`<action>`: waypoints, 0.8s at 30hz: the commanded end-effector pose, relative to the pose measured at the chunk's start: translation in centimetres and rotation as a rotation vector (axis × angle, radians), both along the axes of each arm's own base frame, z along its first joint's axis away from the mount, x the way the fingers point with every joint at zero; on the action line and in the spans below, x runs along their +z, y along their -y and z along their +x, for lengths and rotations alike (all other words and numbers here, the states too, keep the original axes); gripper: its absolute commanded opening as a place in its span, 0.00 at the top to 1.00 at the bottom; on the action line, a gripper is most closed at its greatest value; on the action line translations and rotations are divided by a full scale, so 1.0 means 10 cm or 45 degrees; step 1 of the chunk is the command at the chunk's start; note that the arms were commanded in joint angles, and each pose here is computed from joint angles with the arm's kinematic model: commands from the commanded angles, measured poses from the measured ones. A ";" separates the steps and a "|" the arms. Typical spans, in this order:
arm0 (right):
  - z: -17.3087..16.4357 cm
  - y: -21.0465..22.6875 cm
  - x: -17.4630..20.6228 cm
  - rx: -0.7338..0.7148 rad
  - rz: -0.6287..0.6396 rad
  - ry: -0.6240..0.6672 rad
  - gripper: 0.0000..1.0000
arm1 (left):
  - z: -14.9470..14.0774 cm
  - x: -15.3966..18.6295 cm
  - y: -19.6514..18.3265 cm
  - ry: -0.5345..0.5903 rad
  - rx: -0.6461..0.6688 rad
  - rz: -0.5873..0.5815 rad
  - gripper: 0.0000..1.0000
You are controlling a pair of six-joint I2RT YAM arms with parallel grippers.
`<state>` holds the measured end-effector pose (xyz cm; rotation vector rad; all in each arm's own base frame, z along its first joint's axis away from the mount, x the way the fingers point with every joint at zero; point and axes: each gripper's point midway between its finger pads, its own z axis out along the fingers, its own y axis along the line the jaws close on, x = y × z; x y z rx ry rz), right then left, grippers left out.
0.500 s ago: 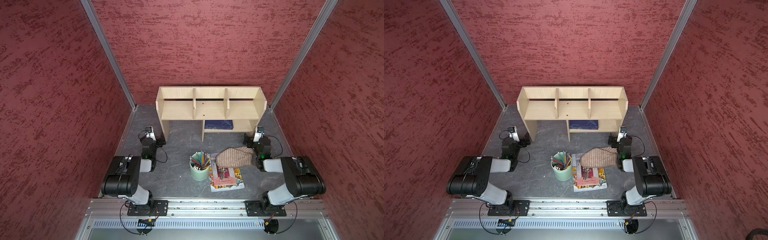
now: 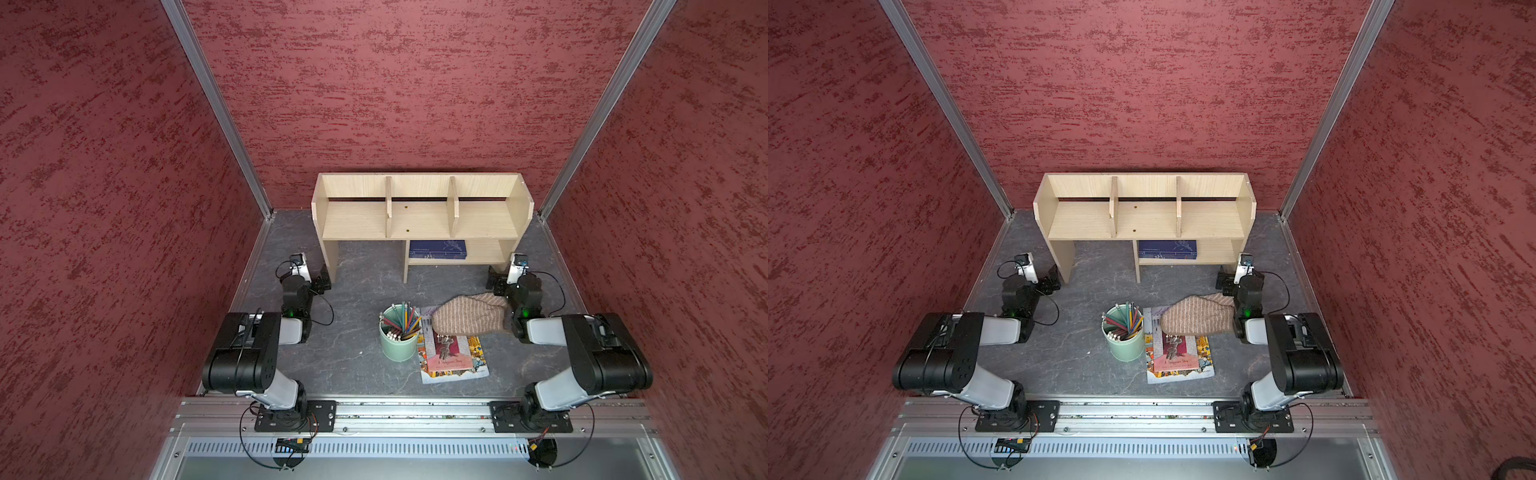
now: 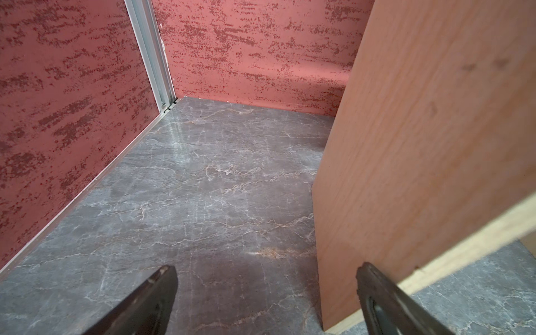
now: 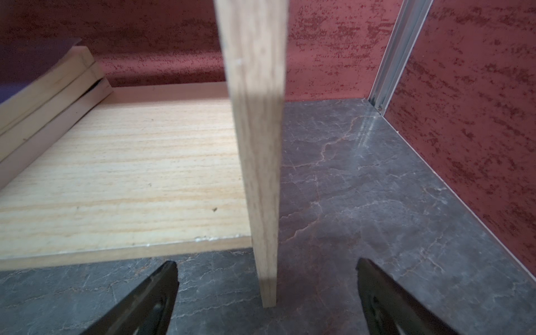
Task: Wipe the bookshelf clean with a cloth
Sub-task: Pick up the cleaning item at the center of the board.
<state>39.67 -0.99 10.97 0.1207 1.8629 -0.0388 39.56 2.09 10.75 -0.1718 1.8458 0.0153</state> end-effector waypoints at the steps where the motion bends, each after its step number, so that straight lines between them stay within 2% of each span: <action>1: -0.03 0.19 0.36 -0.158 0.017 -0.047 0.02 | 0.06 0.22 -0.08 -0.024 0.064 0.006 0.00; 3: -0.10 0.28 0.55 -0.259 0.087 -0.167 0.01 | 0.02 0.41 -0.22 -0.087 0.181 0.015 0.00; 5: -0.19 0.16 0.65 -0.209 0.193 -0.223 0.02 | -0.12 0.55 -0.32 -0.137 0.305 0.013 0.00; 6: -0.28 0.14 0.64 -0.216 0.265 -0.218 0.01 | -0.21 0.62 -0.35 -0.148 0.352 -0.010 0.00; 8: -0.53 0.21 0.49 -0.361 0.423 -0.261 0.01 | -0.38 0.74 -0.34 -0.166 0.400 -0.041 0.00; 11: -0.74 0.19 0.33 -0.406 0.471 -0.412 0.02 | -0.54 0.95 -0.20 -0.118 0.386 -0.047 0.00; 13: -0.85 0.14 0.32 -0.410 0.476 -0.472 0.02 | -0.59 1.06 -0.10 -0.113 0.366 -0.072 0.00; 16: -1.03 -0.03 0.52 -0.363 0.387 -0.502 0.02 | -0.62 1.20 0.06 -0.117 0.306 -0.213 0.04; 18: -1.12 -0.26 0.61 -0.279 0.363 -0.543 0.04 | -0.62 1.26 0.23 -0.130 0.226 -0.308 0.09; 20: -1.26 -0.53 0.55 -0.207 0.337 -0.651 0.04 | -0.63 1.34 0.44 -0.136 0.138 -0.368 0.14; 22: -1.39 -0.79 0.49 -0.173 0.288 -0.750 0.03 | -0.65 1.45 0.67 -0.127 0.040 -0.378 0.16; 24: -1.49 -0.94 0.53 -0.245 0.225 -0.768 0.01 | -0.67 1.56 0.85 -0.114 -0.041 -0.350 0.17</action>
